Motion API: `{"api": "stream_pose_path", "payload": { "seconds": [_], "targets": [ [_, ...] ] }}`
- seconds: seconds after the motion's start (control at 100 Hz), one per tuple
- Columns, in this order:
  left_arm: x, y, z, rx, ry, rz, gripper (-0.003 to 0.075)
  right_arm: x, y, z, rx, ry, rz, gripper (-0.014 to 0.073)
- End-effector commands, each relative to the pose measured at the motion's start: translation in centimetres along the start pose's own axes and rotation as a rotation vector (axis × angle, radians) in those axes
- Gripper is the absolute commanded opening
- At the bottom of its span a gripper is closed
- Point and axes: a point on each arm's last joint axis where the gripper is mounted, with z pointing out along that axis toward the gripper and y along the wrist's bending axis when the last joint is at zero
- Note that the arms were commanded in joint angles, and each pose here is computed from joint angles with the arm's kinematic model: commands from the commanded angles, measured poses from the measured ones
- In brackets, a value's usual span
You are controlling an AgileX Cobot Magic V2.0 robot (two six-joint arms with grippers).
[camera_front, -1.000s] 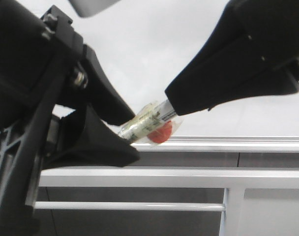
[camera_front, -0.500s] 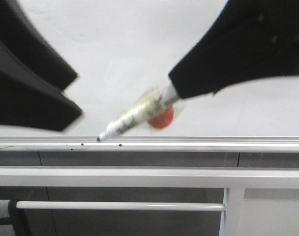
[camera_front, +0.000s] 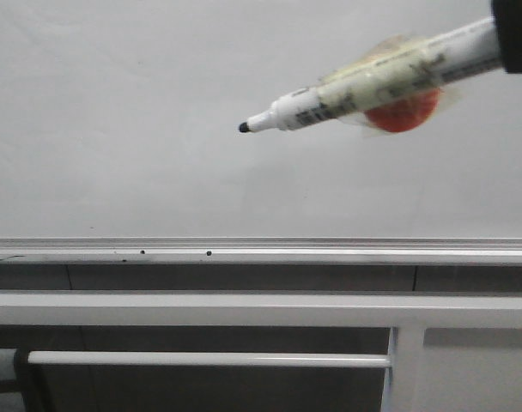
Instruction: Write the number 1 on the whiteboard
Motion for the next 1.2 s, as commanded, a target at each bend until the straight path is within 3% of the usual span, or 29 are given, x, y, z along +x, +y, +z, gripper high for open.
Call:
{"api": "stream_pose_path", "payload": {
  "seconds": [0.0,0.23,0.38,0.59,1.19],
  "targets": [
    [-1.2,0.0,-0.5,0.004,-0.137,-0.046,-0.002,-0.5,-0.3,-1.2,0.051,-0.127,-0.004,-0.0061],
    [-1.0,0.0,-0.2,-0.004,-0.172,-0.079,-0.002,1.7,-0.1,-2.7,0.056,-0.163,0.052,-0.0039],
    [-1.0,0.0,-0.2,-0.003,-0.174,-0.088,-0.002,2.6,-0.6,-2.9,0.128,-0.162,0.065,-0.0041],
    [-1.0,0.0,-0.2,0.0,-0.177,-0.111,-0.002,2.4,-1.7,-3.2,0.25,-0.19,0.108,-0.0042],
    [-1.1,0.1,-0.3,-0.008,-0.185,-0.091,-0.002,1.5,-2.2,-3.5,0.307,-0.283,0.101,-0.0043]
  ]
}}
